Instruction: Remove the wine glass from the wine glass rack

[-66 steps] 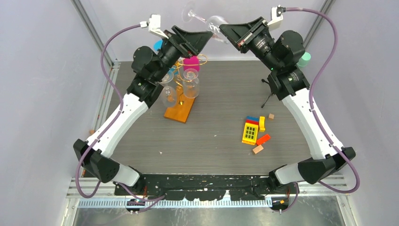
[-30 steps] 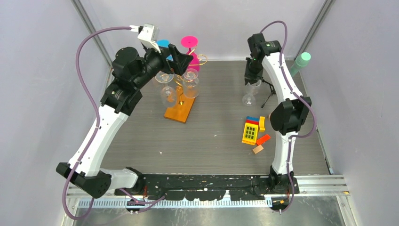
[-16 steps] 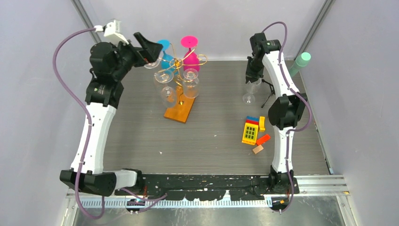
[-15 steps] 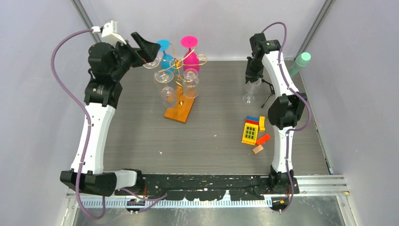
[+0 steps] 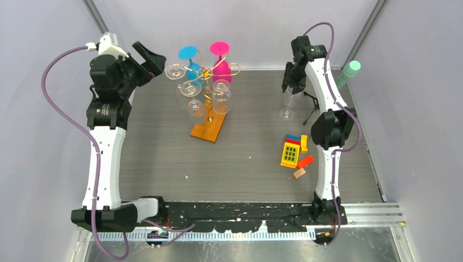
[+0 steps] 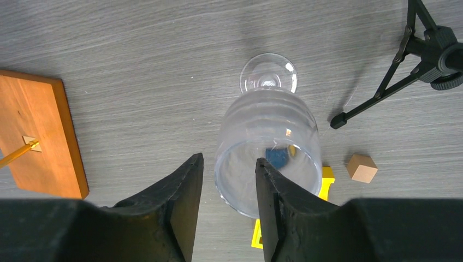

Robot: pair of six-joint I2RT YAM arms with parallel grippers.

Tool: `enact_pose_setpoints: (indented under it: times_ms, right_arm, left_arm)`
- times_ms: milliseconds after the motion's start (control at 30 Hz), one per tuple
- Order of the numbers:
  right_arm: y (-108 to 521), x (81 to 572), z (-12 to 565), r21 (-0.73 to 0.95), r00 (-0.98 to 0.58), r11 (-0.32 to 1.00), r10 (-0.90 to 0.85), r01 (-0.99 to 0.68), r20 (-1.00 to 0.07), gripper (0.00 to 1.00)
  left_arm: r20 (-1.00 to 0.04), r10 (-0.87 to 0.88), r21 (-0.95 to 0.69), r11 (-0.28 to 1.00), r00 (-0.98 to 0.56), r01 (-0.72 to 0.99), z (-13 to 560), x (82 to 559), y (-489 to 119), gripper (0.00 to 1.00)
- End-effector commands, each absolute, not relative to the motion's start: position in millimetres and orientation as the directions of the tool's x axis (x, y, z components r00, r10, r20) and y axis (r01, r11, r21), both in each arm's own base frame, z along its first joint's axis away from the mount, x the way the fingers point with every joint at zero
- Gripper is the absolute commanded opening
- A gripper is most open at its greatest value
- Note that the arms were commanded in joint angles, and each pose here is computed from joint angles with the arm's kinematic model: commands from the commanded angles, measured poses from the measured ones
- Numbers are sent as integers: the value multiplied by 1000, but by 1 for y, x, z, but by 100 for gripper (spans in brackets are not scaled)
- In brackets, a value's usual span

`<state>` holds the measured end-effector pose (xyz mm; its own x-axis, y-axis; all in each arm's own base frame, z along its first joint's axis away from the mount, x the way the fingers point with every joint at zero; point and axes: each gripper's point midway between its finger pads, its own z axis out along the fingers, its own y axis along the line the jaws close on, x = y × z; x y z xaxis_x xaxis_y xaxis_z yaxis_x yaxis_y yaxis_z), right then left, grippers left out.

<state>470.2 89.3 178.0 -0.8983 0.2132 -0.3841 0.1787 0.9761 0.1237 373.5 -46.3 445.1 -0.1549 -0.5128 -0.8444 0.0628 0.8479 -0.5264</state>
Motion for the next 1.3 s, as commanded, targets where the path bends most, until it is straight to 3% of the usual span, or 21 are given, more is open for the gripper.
enact_pose_setpoints:
  times_ms: [0, 133, 300, 467, 733, 1067, 1267]
  right_arm:
    - [91, 478, 244, 193, -808, 970, 231, 148, -542, 47]
    - [101, 474, 279, 271, -759, 958, 247, 96, -602, 50]
    - [132, 464, 350, 443, -642, 893, 299, -72, -706, 49]
    - [173, 438, 377, 629, -653, 751, 377, -200, -657, 49]
    - [214, 397, 406, 727, -670, 597, 391, -338, -632, 49]
    - [221, 384, 417, 774, -676, 522, 427, -358, -600, 46]
    - [220, 385, 416, 776, -677, 524, 429, -351, -597, 45]
  left_arm:
    - [-837, -526, -531, 848, -149, -14, 439, 369, -27, 100]
    - [-815, -548, -552, 833, -188, -36, 426, 372, -26, 99]
    - [-755, -602, -616, 787, -259, -34, 412, 377, -36, 83]
    - [-678, -652, -679, 732, -341, -49, 393, 387, -46, 78]
    - [-596, -707, -748, 661, -381, -56, 373, 405, -55, 82]
    - [-482, -753, -817, 571, -447, -81, 355, 418, -65, 57]
    - [-458, -758, -835, 546, -464, -68, 354, 420, -70, 51]
